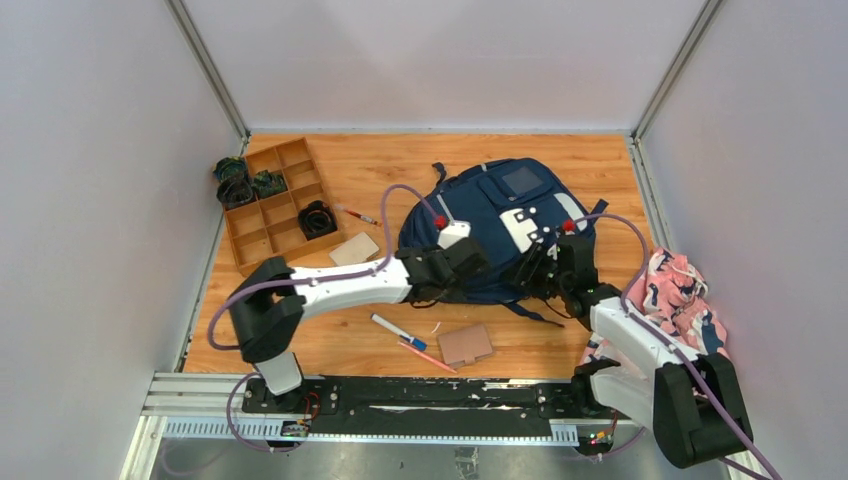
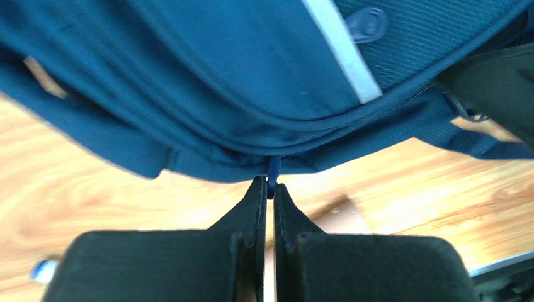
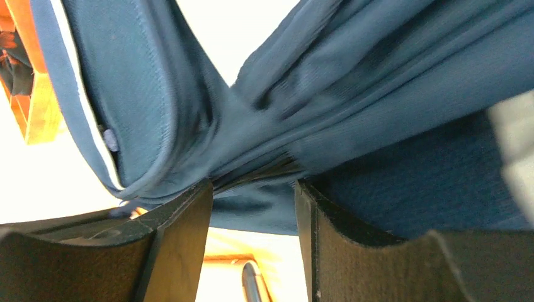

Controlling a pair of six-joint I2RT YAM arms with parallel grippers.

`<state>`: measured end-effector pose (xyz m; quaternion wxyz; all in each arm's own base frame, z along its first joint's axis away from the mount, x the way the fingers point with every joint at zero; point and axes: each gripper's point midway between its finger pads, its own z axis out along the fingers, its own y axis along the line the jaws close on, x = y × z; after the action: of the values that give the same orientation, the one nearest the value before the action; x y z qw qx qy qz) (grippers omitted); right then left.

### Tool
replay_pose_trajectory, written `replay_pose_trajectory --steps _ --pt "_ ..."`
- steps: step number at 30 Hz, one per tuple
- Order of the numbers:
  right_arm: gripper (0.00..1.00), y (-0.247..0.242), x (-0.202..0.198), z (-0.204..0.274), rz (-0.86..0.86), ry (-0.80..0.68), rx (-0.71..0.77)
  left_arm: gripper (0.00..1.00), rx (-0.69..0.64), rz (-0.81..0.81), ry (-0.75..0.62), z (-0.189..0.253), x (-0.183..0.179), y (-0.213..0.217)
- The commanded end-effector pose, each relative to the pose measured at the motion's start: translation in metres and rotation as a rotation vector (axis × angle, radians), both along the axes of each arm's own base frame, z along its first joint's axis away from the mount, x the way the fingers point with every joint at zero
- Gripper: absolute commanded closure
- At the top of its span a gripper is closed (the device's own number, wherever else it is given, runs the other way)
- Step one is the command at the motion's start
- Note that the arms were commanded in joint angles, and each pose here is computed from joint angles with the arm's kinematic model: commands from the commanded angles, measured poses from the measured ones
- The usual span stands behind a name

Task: Pack the student bag
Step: Unzip the student bag at the center of the board.

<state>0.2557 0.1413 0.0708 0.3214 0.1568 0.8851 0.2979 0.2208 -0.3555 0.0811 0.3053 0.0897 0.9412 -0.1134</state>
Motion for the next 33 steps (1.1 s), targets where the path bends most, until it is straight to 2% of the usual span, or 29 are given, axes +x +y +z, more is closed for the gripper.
replay_pose_trajectory --steps 1,6,8,11,16,19,23,26,30,33 --pt "0.44 -0.027 -0.004 -0.031 -0.043 0.049 -0.086 1.0 0.063 0.077 -0.101 0.017 0.036 0.072" --pt "0.45 -0.032 0.001 -0.021 -0.008 0.013 -0.113 1.0 -0.021 0.104 -0.086 0.01 0.059 0.104" --pt "0.45 -0.031 0.001 -0.009 0.039 -0.01 -0.131 1.0 -0.019 0.089 -0.114 0.02 0.066 0.105" --pt "0.45 -0.017 0.0 0.025 0.169 -0.128 -0.155 1.0 -0.026 0.02 -0.137 0.034 0.07 0.096" --pt "0.42 0.026 -0.014 0.068 0.403 -0.338 -0.4 1.0 -0.062 -0.024 -0.16 0.057 0.081 0.089" --pt "0.42 0.052 -0.015 0.073 0.478 -0.403 -0.475 1.0 -0.188 -0.041 -0.125 0.068 0.087 0.083" --pt "0.42 0.089 -0.01 0.081 0.538 -0.484 -0.421 1.0 -0.336 -0.067 -0.092 0.076 0.088 0.076" --pt "0.43 0.117 -0.009 0.092 0.594 -0.534 -0.356 1.0 -0.334 -0.074 -0.075 0.074 0.089 0.074" --pt "0.46 0.139 -0.005 0.09 0.627 -0.539 -0.382 1.0 -0.333 -0.079 -0.056 0.071 0.09 0.073" --pt "0.5 0.144 0.007 0.083 0.583 -0.523 -0.424 1.0 -0.346 -0.077 -0.052 0.073 0.092 0.074"
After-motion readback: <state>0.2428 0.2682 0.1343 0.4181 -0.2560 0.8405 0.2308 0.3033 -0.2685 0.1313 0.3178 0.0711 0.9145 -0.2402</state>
